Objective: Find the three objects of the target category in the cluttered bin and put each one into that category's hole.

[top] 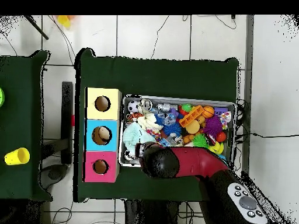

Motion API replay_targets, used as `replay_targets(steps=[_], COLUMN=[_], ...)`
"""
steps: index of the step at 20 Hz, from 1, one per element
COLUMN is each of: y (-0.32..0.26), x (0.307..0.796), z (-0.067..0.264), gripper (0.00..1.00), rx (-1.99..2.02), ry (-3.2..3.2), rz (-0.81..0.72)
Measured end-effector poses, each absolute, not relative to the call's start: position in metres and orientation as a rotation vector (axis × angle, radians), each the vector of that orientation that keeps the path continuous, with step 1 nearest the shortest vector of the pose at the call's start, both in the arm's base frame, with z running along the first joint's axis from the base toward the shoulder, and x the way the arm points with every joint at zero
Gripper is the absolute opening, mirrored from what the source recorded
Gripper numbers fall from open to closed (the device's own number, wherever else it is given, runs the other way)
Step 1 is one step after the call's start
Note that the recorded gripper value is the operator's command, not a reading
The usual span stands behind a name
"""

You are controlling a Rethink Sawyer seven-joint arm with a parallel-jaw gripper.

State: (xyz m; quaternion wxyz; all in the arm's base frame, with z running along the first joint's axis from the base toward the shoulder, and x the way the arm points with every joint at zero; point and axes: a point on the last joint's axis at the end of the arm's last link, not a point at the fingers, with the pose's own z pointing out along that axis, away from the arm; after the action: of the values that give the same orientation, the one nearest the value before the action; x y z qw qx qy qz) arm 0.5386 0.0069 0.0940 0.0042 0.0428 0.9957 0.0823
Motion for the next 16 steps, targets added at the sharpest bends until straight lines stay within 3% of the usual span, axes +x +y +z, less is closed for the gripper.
replay_targets(steps=[16], y=[0.014], x=[0.614], z=[0.11], gripper=[1.0], rx=[0.029], ry=[3.047], rz=[0.262])
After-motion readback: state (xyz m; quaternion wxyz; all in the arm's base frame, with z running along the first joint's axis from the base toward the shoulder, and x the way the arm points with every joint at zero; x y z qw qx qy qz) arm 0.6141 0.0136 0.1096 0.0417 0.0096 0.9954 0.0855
